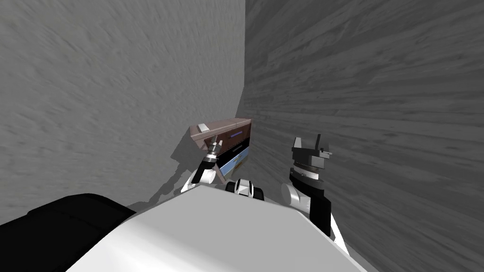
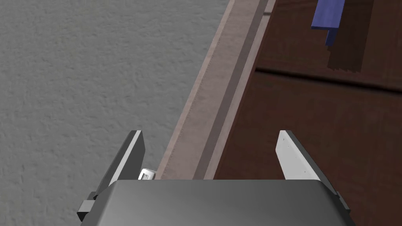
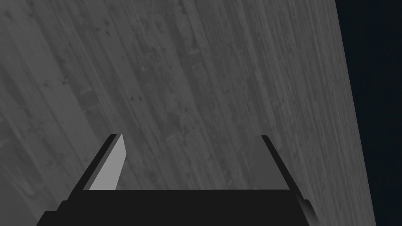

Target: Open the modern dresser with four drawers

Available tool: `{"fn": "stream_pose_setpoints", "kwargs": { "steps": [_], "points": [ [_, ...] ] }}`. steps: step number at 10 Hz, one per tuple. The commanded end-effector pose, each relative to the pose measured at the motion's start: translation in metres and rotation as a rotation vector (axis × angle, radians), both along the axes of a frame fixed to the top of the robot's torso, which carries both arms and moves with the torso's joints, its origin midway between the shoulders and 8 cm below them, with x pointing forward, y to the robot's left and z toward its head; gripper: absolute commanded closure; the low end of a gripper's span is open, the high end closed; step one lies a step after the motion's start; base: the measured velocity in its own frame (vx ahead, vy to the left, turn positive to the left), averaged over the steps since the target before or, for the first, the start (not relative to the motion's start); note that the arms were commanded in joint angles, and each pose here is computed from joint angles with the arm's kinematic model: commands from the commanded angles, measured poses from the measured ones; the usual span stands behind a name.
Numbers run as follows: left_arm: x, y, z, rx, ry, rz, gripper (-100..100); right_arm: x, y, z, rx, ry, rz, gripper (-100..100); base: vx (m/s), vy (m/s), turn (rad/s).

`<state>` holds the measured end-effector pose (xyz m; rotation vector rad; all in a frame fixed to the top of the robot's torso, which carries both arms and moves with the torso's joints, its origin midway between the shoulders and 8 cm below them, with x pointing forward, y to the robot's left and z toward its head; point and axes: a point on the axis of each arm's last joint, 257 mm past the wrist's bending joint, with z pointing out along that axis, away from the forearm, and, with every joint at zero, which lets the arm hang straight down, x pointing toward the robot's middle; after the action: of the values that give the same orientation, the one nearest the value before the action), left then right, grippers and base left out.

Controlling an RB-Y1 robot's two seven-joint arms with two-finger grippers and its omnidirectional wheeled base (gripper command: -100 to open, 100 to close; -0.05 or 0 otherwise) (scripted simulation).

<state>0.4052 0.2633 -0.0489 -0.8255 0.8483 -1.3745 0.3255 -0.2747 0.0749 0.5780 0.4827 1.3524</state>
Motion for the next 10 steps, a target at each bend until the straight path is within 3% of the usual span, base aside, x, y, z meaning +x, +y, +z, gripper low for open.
{"fn": "stream_pose_setpoints", "kwargs": {
  "steps": [1, 8, 9, 10],
  "points": [
    [0.014, -0.009, -0.017, -0.022, 0.056, -0.022, -100, 0.000, 0.000, 0.000, 0.000, 0.000, 0.000, 0, 0.037, 0.034, -0.127],
    [0.044, -0.043, -0.081, -0.049, 0.249, -0.101, -100, 0.000, 0.000, 0.000, 0.000, 0.000, 0.000, 0, 0.039, 0.049, -0.141],
    [0.044, -0.040, -0.072, -0.049, 0.228, -0.094, -100, 0.000, 0.000, 0.000, 0.000, 0.000, 0.000, 0, 0.019, 0.023, -0.026],
    [0.043, -0.040, -0.066, -0.050, 0.234, -0.094, -100, 0.000, 0.000, 0.000, 0.000, 0.000, 0.000, 0, 0.065, -0.012, -0.004]
  ]
}}
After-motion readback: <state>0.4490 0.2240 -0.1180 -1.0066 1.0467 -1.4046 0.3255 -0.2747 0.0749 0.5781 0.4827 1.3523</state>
